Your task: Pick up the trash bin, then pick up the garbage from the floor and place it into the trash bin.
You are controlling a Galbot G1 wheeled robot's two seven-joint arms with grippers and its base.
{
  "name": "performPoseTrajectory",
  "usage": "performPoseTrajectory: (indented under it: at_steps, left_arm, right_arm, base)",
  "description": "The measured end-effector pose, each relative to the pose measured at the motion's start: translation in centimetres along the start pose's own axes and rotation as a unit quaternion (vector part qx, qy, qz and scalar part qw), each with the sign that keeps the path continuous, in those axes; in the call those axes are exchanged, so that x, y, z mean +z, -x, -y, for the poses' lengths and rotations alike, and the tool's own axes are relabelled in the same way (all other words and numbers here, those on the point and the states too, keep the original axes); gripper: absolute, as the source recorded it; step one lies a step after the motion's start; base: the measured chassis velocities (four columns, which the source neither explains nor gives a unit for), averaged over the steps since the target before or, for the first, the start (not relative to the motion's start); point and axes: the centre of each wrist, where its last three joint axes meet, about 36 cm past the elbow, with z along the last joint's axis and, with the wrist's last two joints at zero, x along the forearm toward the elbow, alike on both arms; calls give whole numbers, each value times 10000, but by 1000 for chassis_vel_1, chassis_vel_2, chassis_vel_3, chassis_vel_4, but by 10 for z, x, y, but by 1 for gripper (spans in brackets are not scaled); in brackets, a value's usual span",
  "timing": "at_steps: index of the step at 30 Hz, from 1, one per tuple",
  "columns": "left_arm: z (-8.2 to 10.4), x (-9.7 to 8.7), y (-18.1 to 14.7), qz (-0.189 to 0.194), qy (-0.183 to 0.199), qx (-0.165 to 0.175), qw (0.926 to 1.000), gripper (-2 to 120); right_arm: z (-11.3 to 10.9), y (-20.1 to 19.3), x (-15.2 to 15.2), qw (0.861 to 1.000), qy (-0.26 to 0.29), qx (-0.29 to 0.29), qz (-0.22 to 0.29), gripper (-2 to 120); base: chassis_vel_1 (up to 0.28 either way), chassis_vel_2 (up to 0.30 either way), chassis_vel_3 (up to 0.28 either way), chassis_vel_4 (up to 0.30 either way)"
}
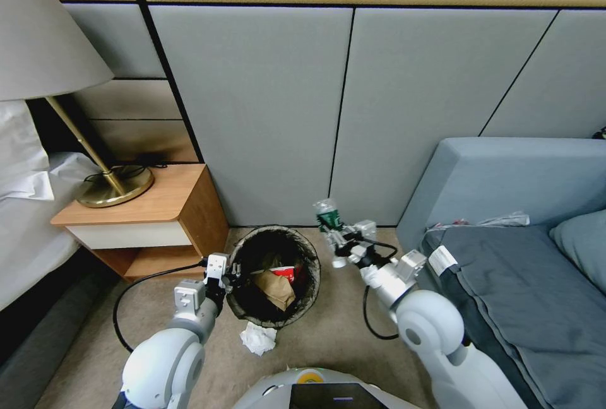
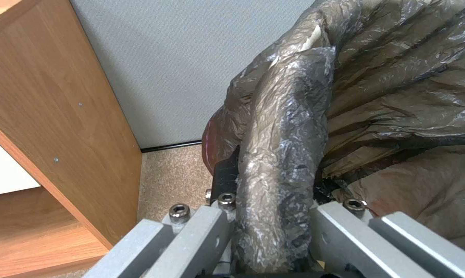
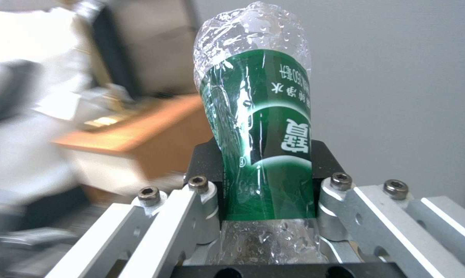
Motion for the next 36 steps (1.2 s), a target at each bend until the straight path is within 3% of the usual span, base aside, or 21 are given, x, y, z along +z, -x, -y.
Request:
performPoseTrajectory:
  at_steps: [6, 12, 17, 36]
  left_arm:
    - [-1, 2, 2, -34, 7, -4, 10000, 1]
    - [0, 3, 4, -50, -21, -4, 10000, 1]
    - [1, 4, 5, -64, -37, 8, 10000, 1]
    - [1, 4, 6, -57, -42, 7, 10000, 1]
  right_arm:
    - [-28, 3, -8, 9987, 140, -477, 58, 25]
    - [-36, 2, -14, 9977, 180, -653, 52, 25]
    - [-46, 9, -2, 9960, 270, -821, -221, 25]
    - [-49, 25, 35, 9941, 280, -322, -996, 25]
  base:
    - [0, 0, 0, 0]
    - [0, 0, 0, 0]
    - [0, 0, 0, 0]
    - [0, 0, 0, 0]
